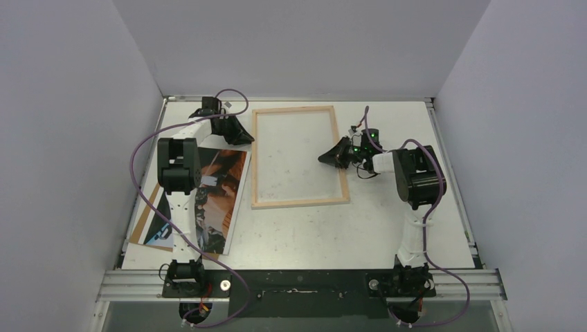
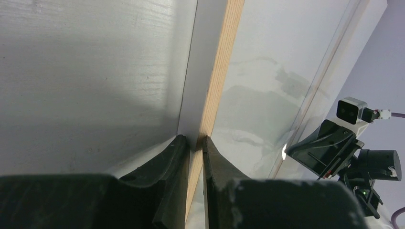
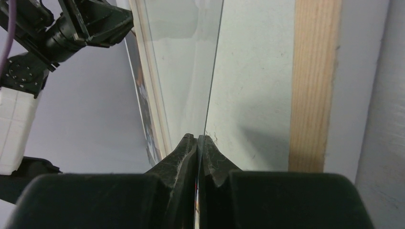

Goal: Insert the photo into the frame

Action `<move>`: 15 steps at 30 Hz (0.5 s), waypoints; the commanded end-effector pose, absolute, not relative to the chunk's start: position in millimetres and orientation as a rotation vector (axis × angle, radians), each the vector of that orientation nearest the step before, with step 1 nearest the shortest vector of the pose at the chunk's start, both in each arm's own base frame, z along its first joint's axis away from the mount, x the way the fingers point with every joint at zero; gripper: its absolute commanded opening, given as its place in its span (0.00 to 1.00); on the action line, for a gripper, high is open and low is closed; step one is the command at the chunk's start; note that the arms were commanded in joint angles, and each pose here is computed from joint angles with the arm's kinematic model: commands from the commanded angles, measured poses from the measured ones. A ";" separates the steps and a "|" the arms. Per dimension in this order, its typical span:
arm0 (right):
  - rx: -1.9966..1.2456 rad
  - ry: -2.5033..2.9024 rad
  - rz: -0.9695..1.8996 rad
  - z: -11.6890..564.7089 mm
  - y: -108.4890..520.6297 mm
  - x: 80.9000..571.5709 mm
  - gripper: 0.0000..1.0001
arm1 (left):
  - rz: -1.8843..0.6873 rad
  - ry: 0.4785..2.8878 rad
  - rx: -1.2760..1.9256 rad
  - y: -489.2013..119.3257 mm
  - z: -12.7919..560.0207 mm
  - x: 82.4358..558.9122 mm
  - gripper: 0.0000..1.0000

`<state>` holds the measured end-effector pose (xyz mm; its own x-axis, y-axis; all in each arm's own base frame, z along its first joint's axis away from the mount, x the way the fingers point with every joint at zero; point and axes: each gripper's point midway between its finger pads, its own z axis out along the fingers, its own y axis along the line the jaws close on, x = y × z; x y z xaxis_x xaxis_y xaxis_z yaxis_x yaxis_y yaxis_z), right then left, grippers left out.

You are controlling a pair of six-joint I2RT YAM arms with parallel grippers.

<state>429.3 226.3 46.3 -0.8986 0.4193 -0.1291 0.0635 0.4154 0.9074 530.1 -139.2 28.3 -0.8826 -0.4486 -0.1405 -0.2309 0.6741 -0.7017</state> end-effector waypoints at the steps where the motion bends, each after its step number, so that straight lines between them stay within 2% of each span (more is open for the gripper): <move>1: 0.218 2.346 1.540 60.5 243.1 416.9 0.00 | -0.931 2.668 -0.572 -132.5 -1.6 521.1 0.00; 15: 0.054 2.493 1.394 53.3 226.0 411.3 0.00 | -0.938 2.667 -0.565 -133.2 -1.7 521.9 0.00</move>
